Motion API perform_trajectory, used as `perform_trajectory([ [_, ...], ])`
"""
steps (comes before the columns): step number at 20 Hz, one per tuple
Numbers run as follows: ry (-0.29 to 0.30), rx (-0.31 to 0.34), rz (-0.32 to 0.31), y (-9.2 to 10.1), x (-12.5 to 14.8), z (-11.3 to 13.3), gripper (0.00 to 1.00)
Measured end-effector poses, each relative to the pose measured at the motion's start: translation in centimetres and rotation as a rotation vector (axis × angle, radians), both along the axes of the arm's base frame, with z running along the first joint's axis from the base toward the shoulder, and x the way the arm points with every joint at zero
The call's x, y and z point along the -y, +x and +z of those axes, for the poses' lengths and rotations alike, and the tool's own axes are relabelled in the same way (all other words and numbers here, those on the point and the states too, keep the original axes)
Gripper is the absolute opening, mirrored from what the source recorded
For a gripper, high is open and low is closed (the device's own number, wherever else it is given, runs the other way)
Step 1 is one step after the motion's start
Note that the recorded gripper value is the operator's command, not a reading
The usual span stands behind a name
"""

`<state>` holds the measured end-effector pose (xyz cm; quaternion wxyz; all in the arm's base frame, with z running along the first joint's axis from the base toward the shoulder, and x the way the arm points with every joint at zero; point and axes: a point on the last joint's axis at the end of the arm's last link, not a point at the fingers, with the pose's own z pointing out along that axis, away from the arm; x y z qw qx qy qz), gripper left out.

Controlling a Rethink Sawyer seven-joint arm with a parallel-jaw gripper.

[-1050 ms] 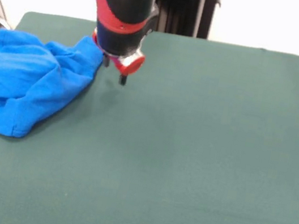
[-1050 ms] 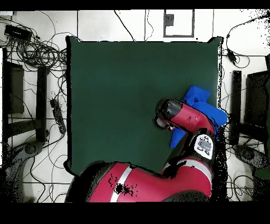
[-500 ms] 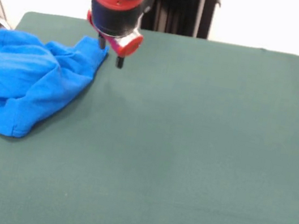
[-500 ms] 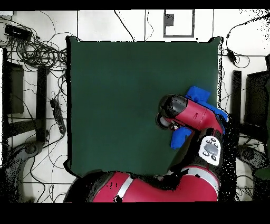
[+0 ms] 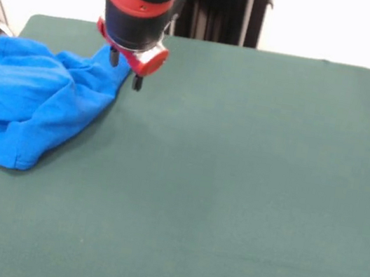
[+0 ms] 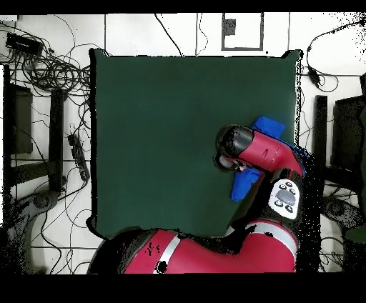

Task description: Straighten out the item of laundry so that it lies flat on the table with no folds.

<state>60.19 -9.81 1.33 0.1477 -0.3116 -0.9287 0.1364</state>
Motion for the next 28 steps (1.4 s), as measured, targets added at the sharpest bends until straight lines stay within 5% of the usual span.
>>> perform_trajectory([
  [14, -0.039, 0.029, 0.044, -1.2, 0.9, -6.0, 1.00],
  [28, -0.051, 0.033, 0.059, -1.0, 1.2, -5.9, 1.00],
])
